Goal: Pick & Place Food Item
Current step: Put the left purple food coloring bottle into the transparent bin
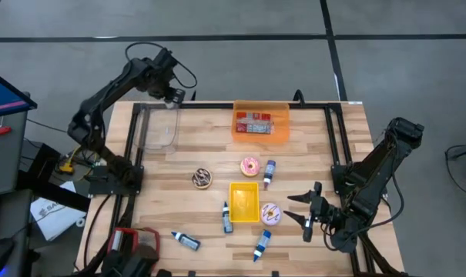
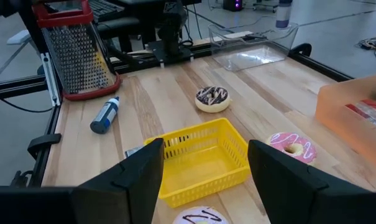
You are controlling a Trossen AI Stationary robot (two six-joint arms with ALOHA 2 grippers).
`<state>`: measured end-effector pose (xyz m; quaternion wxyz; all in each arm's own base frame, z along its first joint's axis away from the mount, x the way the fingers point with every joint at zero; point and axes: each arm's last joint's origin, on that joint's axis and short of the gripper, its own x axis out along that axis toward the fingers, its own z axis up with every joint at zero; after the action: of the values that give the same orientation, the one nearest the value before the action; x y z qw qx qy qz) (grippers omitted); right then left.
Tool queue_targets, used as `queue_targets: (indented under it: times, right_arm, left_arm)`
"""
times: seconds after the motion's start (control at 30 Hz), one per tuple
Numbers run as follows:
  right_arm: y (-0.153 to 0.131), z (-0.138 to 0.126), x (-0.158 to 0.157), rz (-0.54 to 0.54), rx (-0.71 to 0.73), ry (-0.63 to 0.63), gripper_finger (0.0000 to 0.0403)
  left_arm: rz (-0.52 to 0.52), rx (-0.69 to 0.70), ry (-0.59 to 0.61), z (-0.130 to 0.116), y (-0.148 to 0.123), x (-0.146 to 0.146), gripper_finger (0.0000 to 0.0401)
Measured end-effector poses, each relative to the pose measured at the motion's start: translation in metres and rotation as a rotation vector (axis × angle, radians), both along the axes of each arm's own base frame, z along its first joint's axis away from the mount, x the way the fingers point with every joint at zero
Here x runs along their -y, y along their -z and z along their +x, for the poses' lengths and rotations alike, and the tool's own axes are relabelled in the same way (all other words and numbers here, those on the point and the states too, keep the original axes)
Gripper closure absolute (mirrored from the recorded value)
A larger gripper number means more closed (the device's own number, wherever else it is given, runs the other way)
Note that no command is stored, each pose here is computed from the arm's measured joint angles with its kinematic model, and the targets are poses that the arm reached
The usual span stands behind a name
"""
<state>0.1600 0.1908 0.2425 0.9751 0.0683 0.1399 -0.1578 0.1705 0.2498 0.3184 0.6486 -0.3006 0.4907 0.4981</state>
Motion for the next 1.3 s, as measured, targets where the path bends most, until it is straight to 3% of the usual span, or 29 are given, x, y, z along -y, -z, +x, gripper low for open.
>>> queue_targets:
  times: [0.2,0.53,0.77,1.0,1.3]
  right_arm:
    - [0.002,-0.001,0.002,-0.024,-0.018,0.001,0.0177]
    - [0.003,-0.002,0.003,-0.041,-0.03,0.002,0.0177]
    - [0.003,-0.002,0.003,-0.051,-0.023,0.012,0.0177]
    - [0.003,-0.002,0.004,-0.056,-0.026,0.012,0.0177]
    - [0.003,-0.002,0.004,-0.061,-0.026,0.014,0.0177]
  left_arm:
    - [-0.011,0.001,-0.012,0.001,-0.009,-0.002,0.0293]
    - [0.001,0.118,0.018,0.009,-0.028,0.0,0.0293]
    - [-0.07,0.178,0.042,0.017,-0.025,0.004,0.0293]
    - [-0.162,0.118,0.058,0.03,-0.013,0.015,0.0293]
    - [-0.072,0.02,-0.019,0.024,-0.012,0.008,0.0293]
